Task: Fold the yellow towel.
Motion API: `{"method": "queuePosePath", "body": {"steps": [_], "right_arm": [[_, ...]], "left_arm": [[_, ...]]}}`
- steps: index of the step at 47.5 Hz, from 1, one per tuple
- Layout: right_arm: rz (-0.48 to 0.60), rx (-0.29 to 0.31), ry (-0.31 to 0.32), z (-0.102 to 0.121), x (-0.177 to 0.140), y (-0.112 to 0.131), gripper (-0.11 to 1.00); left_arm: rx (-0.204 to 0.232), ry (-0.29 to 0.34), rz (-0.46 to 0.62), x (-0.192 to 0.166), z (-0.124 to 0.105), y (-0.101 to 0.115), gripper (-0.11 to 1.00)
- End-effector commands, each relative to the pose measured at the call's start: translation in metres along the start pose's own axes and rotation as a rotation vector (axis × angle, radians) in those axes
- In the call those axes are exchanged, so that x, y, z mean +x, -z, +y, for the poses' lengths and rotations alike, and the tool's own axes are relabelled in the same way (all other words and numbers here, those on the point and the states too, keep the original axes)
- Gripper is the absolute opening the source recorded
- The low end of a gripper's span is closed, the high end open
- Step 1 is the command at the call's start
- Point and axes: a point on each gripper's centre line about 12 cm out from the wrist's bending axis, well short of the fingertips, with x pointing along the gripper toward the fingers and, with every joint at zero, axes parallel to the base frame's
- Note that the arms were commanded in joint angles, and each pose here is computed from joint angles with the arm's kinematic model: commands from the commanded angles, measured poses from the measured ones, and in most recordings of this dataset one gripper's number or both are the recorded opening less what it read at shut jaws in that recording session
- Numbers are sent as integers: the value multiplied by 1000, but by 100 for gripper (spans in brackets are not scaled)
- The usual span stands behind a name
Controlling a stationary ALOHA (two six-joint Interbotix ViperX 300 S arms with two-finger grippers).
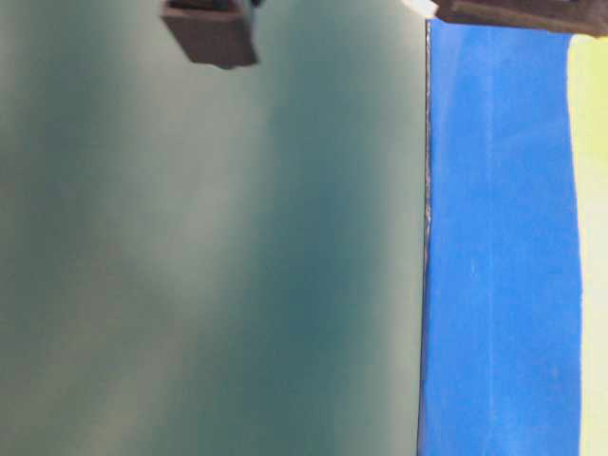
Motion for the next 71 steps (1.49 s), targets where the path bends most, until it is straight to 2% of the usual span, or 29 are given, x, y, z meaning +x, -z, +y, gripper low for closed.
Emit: {"method": "queuePosePath", "body": {"steps": [1, 7, 13, 17, 21, 28, 46, 61, 66, 69, 71], "right_arm": [[-68, 7, 1, -4, -14, -16, 53], [-94, 29, 47, -24, -20, -22, 53], [-99, 85, 116, -55, -21, -25, 53], [-88, 107, 150, -70, -20, -22, 53], [-65, 128, 174, -81, -15, -17, 53], [-34, 142, 189, -88, -6, -10, 53], [41, 188, 228, -108, 14, 8, 53], [49, 193, 229, -109, 17, 10, 52], [49, 192, 228, -109, 18, 10, 50], [51, 187, 226, -108, 18, 11, 43], [51, 186, 225, -107, 18, 11, 35]], "left_arm": [[-9, 2, -56, -9, 2, -14, 72], [-22, -35, -84, -16, 18, -19, 68], [-40, -127, -106, -24, 53, -22, 68], [-35, -187, -114, -28, 75, -23, 68], [-24, -231, -120, -31, 90, -24, 68], [-9, -270, -96, -30, 105, -18, 68], [-38, -296, 20, -6, 121, 16, 67], [-47, -297, 34, -4, 122, 18, 67], [-58, -297, 48, -3, 122, 19, 61], [-60, -297, 54, -3, 122, 19, 55], [-64, -297, 57, -3, 122, 19, 47]]}}
